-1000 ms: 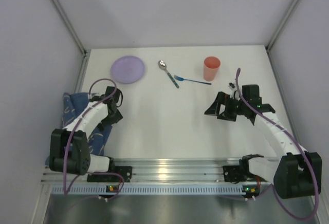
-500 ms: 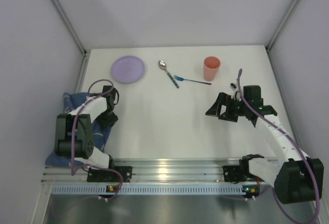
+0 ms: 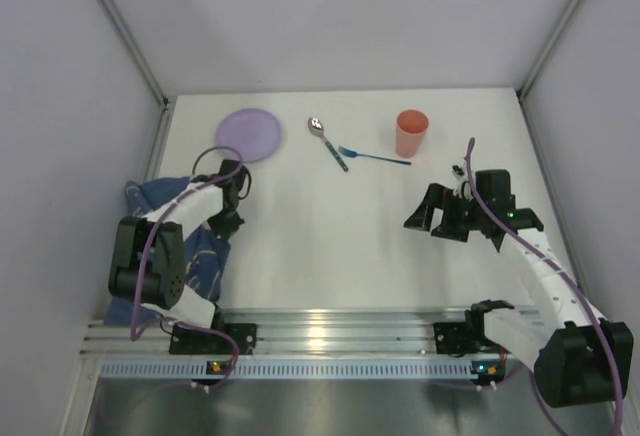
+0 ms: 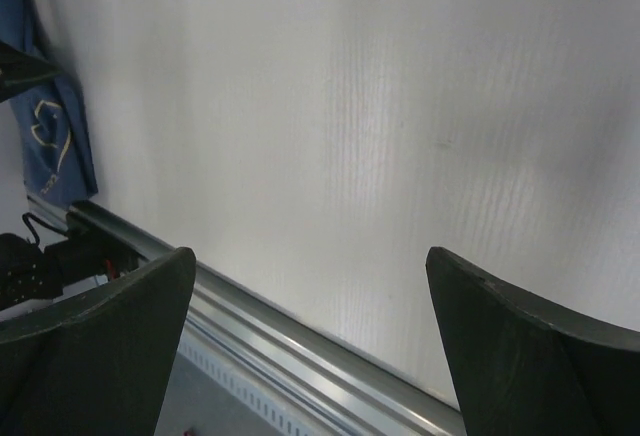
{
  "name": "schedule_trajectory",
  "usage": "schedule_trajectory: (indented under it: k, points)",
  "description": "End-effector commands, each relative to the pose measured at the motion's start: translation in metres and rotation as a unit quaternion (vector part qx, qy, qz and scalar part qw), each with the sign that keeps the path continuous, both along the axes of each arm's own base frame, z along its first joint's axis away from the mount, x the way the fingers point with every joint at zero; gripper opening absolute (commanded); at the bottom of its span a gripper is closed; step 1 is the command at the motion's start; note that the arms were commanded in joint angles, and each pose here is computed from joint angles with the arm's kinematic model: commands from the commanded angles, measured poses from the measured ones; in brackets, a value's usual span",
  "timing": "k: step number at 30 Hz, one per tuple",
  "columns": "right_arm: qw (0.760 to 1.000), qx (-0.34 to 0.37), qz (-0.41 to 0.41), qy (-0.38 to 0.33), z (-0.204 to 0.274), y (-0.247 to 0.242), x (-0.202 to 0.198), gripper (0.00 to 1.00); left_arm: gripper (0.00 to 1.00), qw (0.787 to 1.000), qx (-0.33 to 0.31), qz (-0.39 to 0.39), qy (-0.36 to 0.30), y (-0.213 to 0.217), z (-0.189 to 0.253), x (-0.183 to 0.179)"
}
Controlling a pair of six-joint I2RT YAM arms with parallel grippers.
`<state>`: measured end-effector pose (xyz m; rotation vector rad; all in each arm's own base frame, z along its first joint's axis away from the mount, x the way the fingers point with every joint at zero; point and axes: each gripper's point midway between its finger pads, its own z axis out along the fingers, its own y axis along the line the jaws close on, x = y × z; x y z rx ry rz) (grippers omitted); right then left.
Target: Set the dinner table for one person
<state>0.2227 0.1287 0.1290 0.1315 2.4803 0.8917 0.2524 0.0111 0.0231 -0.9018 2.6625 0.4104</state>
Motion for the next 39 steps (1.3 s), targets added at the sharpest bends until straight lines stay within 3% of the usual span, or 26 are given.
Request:
schedule_trajectory:
  k: [1, 4, 8, 11, 12, 15, 21, 26, 28, 34, 35, 37, 39]
  points:
    - [0.999, -0.029, -0.029, -0.020, 0.016, -0.012, 0.009, 1.00, 0.00, 0.990, -0.005, -0.107, -0.097, -0.075, 0.059, 0.049]
    - [0.998, -0.036, -0.051, -0.022, 0.023, -0.017, 0.013, 1.00, 0.00, 0.972, -0.014, -0.209, -0.110, -0.159, 0.081, 0.055]
    - [0.997, -0.041, -0.065, -0.020, 0.027, -0.020, 0.015, 1.00, 0.00, 0.919, -0.042, -0.367, -0.136, -0.284, 0.109, 0.030]
    - [0.996, -0.046, -0.071, -0.013, 0.023, -0.022, 0.016, 1.00, 0.56, 0.902, -0.037, -0.414, -0.118, -0.319, 0.108, 0.004]
    - [0.996, -0.046, -0.071, -0.009, 0.021, -0.023, 0.016, 1.00, 0.88, 0.900, -0.042, -0.417, -0.120, -0.323, 0.110, 0.001]
    - [0.997, -0.045, -0.068, -0.005, 0.018, -0.021, 0.015, 1.00, 0.99, 0.899, -0.072, -0.409, -0.140, -0.323, 0.130, -0.009]
    - [0.995, -0.060, -0.072, -0.017, 0.024, -0.025, 0.030, 1.00, 0.98, 0.904, -0.088, -0.365, -0.205, -0.291, 0.153, -0.015]
    - [0.994, -0.073, -0.080, -0.031, 0.031, -0.029, 0.068, 1.00, 0.97, 0.913, -0.127, -0.345, -0.178, -0.273, 0.104, -0.014]
    - [0.993, -0.082, -0.084, -0.031, 0.035, -0.034, 0.088, 1.00, 0.96, 0.895, -0.169, -0.368, -0.189, -0.294, 0.104, -0.014]
    - [0.993, -0.079, -0.090, -0.022, 0.037, -0.039, 0.118, 1.00, 0.93, 0.881, -0.231, -0.395, -0.125, -0.334, 0.049, -0.028]
    - [0.993, -0.078, -0.087, -0.020, 0.035, -0.038, 0.118, 1.00, 0.91, 0.881, -0.229, -0.398, -0.114, -0.338, 0.035, -0.029]
    - [0.993, -0.077, -0.086, -0.013, 0.030, -0.038, 0.118, 1.00, 0.76, 0.873, -0.238, -0.410, -0.112, -0.347, 0.027, -0.028]
    - [0.993, -0.081, -0.084, -0.011, 0.024, -0.040, 0.115, 1.00, 0.71, 0.869, -0.241, -0.419, -0.106, -0.356, 0.017, -0.025]
